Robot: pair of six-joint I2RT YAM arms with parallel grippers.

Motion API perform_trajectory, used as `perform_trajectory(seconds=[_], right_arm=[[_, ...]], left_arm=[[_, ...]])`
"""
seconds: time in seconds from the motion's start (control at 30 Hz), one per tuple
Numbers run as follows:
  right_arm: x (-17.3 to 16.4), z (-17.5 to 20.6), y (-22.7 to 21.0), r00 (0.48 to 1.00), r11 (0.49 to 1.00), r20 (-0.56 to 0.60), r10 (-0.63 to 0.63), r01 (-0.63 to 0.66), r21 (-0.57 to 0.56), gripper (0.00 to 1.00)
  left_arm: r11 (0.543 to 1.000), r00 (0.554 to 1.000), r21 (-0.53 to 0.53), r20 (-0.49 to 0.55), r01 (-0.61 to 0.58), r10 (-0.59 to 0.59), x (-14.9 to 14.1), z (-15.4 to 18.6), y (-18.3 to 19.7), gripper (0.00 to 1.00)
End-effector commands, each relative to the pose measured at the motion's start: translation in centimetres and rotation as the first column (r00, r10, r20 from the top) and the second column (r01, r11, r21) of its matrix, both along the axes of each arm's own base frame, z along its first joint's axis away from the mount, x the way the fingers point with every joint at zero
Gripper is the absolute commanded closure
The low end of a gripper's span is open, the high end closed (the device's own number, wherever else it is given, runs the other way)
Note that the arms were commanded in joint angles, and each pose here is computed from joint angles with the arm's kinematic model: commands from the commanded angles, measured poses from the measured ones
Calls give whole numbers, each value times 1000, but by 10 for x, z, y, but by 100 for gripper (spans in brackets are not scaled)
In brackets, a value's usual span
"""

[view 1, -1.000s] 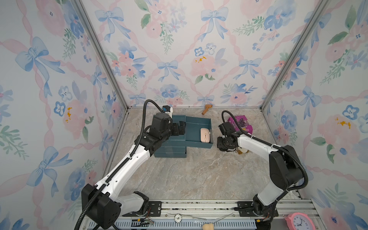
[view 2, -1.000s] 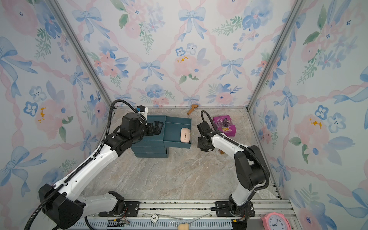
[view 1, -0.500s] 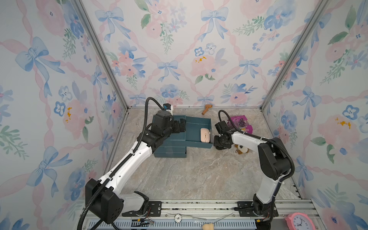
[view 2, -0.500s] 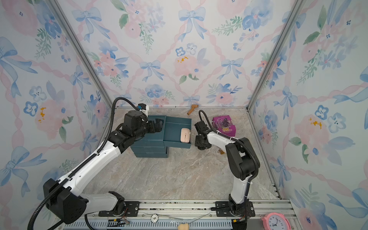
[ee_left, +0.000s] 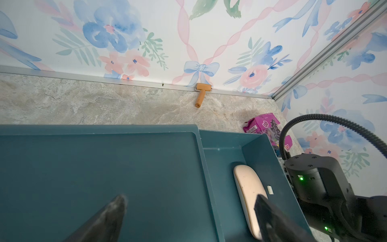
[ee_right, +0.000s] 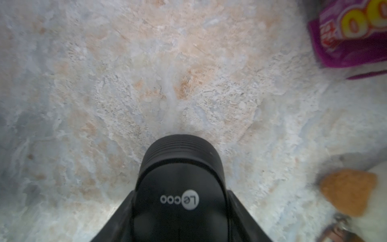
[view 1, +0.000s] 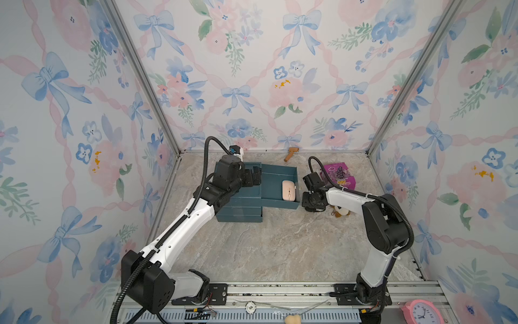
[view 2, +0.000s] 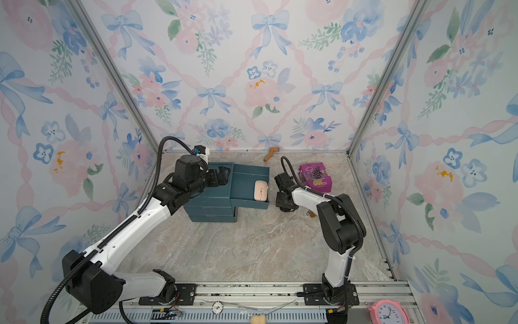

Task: Take the mice out of the drawer
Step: Place the mouse at the center of the board.

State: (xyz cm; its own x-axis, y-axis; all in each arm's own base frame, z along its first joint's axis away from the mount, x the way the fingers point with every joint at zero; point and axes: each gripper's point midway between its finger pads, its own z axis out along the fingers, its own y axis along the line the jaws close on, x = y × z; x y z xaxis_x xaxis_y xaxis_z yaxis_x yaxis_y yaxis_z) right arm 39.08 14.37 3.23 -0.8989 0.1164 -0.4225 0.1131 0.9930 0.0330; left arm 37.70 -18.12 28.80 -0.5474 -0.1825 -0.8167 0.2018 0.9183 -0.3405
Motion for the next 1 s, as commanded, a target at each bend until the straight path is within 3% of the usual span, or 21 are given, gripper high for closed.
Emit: perform_trajectory(seconds=[0.0,0.07,0.13,0.47,0.5,0.6,0.77,0.97], right_arm=[[-13,-14,-18,999,998,-53,-7,4,-60,53],[-13,-14,-19,998,998,-56,-3,0,-59,49],[-13,-14,-18,998,998,-59,3,-6,-58,39],[-12,6,-19,1000,998,-24,15,-16,-56,24],[-11,13,-19,1000,999,-6,14,-15,-47,17],[-11,38,-17,999,1000,44,17,-16,-20,9],[-21,100,-15,991,999,131,-7,0,53,8],[-60,153,-2,986,990,165,-25,1,141,8]], left_arm=[[1000,1000,-24,10,-18,18,1,6,3,2],[1000,1000,-23,9,-21,21,-1,4,5,2],[999,1000,-29,9,-25,26,-4,5,7,2],[998,999,-57,11,-31,32,-17,6,12,2],[998,999,-56,10,-32,33,-18,5,13,2],[998,1000,-55,14,-24,25,-22,5,14,2],[999,1000,-46,17,11,-10,-30,7,12,2],[993,993,-39,-5,114,-114,-45,6,1,2]])
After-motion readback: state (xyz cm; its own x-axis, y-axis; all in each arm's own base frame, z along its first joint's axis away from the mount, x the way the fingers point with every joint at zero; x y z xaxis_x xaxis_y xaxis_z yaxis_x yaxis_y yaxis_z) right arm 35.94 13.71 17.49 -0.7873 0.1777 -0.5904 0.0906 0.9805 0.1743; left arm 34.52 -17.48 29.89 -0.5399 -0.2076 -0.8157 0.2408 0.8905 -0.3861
